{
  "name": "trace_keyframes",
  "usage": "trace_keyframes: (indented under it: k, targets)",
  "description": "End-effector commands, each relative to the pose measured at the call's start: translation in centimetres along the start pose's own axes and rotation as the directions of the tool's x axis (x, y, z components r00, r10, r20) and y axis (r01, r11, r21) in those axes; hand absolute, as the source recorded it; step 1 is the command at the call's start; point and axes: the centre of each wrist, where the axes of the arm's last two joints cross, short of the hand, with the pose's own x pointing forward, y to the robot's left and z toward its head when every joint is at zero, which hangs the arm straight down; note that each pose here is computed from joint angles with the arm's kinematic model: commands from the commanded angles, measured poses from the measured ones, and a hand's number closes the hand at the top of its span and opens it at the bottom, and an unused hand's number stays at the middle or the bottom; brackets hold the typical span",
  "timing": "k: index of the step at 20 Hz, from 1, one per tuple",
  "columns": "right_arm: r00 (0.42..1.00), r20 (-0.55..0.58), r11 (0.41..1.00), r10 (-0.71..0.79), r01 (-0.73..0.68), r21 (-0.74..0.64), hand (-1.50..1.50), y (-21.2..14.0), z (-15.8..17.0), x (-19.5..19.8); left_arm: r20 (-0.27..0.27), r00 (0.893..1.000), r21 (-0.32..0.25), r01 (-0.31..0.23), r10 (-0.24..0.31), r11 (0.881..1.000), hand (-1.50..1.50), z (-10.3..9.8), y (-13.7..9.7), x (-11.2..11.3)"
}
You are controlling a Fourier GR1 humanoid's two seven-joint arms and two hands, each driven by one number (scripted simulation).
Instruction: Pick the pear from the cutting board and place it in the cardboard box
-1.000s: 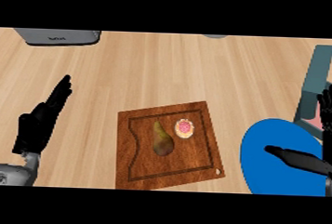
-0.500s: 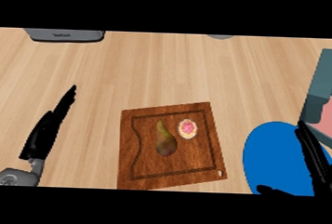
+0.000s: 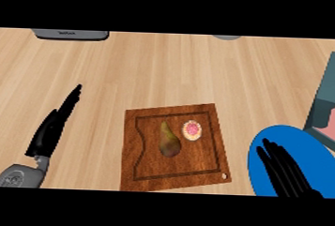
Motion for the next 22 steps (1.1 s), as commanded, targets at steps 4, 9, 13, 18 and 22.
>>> trace_keyframes:
  k: [4,9,13,18,22]
  targets:
    - [0.977,-0.152,0.985,0.152,-0.137,0.104,-1.5,0.1,-0.3,6.8,0.009,1.0,-0.012,0.005,-0.005,1.0,0.0,-0.5,-0.8,-0.6]
    - [0.932,-0.244,0.959,0.267,-0.232,0.162,-1.5,1.2,-3.7,11.0,0.021,1.0,-0.04,-0.005,0.005,0.999,0.0,-0.9,-2.2,-0.1]
    - [0.924,-0.245,0.945,0.292,-0.24,0.22,-1.5,4.9,-6.3,14.8,0.016,1.0,-0.026,-0.012,0.013,1.0,0.0,-1.5,-0.6,0.2]
    - [0.911,-0.299,0.939,0.285,-0.202,0.28,-1.5,5.2,-8.5,14.3,0.018,1.0,-0.026,-0.007,0.007,1.0,0.0,-1.1,-1.0,-2.0]
    - [0.919,-0.299,0.937,0.257,-0.162,0.309,-1.5,6.2,-9.9,14.2,0.034,0.999,-0.023,-0.006,0.007,1.0,0.0,-1.6,-0.6,-0.8]
